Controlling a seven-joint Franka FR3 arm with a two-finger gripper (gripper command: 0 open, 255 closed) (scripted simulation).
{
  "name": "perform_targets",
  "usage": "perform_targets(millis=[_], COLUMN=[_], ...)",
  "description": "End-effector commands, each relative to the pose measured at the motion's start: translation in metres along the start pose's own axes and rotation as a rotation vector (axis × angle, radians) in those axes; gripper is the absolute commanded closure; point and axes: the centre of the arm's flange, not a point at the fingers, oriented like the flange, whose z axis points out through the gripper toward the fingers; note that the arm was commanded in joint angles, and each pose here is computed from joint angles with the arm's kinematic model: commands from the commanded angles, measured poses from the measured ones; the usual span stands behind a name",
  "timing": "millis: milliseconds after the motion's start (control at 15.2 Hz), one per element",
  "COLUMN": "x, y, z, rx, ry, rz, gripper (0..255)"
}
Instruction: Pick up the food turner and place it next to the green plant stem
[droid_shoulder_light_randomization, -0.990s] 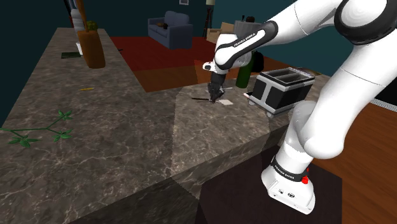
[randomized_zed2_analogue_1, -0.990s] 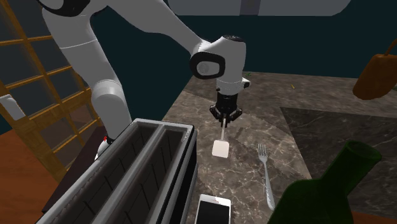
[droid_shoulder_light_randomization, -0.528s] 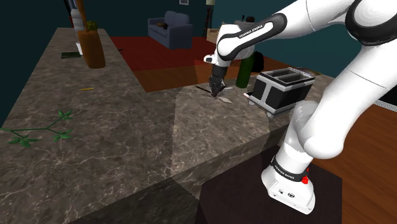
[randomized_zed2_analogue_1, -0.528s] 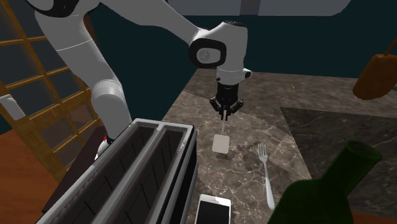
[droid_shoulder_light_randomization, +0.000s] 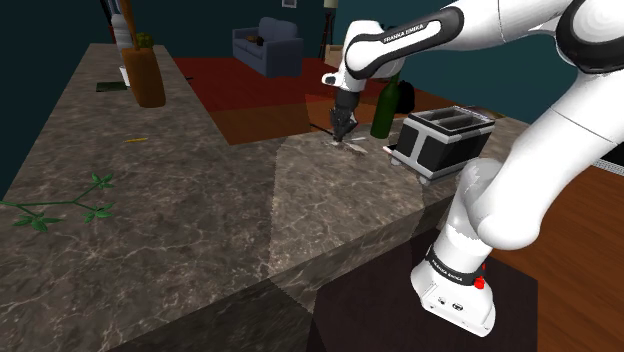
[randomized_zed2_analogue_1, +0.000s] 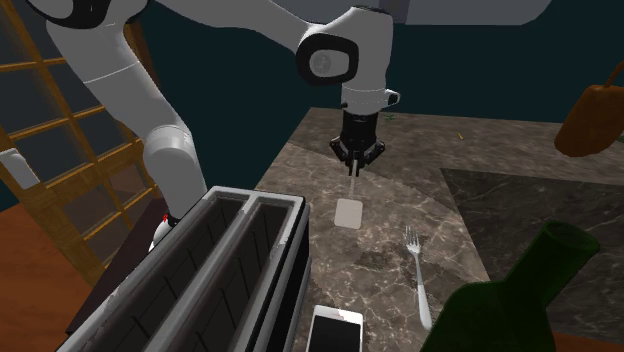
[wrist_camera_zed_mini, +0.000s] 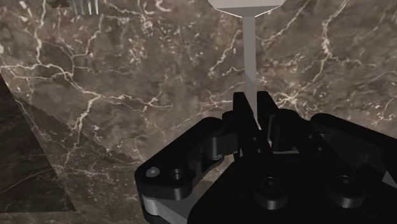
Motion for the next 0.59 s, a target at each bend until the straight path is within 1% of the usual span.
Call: perform_targets(millis=[0,528], x=[0.001,0.004], y=[0.001,0.001], z=[-0.011,-0.053], rx=[0.000,0.000], ry=[0.000,0.000], rz=[0.000,0.000], gripper=[255,255])
